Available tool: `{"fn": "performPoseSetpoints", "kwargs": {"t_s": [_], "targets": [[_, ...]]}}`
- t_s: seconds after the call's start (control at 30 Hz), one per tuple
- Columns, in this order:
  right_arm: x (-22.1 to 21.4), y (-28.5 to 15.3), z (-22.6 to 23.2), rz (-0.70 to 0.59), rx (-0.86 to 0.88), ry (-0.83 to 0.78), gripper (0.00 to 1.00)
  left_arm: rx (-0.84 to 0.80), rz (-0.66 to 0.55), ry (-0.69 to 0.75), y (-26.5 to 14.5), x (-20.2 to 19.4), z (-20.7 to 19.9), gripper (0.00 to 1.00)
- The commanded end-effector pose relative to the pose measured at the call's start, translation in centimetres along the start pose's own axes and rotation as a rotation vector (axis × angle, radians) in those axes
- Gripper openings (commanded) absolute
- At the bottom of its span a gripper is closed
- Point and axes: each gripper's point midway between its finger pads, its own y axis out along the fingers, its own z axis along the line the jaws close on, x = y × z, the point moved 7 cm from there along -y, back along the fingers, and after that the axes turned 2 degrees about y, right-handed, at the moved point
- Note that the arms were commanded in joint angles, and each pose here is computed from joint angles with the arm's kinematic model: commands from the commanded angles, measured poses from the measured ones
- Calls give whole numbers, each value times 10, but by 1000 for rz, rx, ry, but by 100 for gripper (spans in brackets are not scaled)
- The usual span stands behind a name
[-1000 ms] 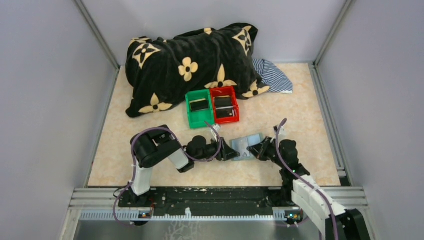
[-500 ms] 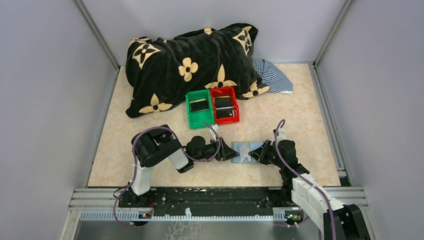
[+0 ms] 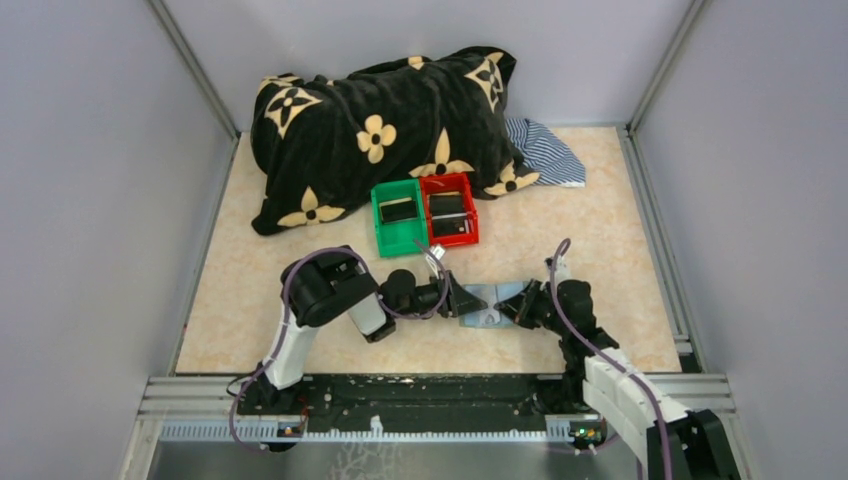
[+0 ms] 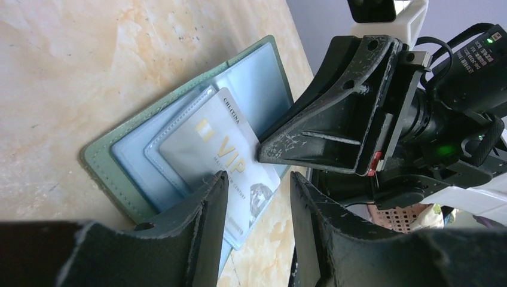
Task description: Take the credit cards out of the card holder
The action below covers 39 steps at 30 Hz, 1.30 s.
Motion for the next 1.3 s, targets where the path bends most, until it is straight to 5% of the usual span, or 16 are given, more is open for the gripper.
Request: {"fn": "performPoseSetpoints", "kwargs": {"t_s": [0.0, 0.37, 0.53, 0.67, 0.8, 1.27], "targets": [[7, -1, 4, -53, 21, -18, 0, 15, -29, -3, -10, 1, 6, 49], [9, 1, 2, -48, 0, -20, 0, 43, -22, -35, -19, -4, 14, 49], [9, 1, 2, -49, -4, -17, 12, 40, -10, -31, -15, -3, 15, 48], [11, 0, 4, -61, -1, -9, 11, 37, -1, -36, -15, -4, 15, 48], [11, 0, 7, -57, 22, -11, 0, 36, 1, -39, -14, -4, 16, 48], [18, -7, 0, -119, -95, -9, 0, 41, 7, -52, -13, -5, 19, 48]]}}
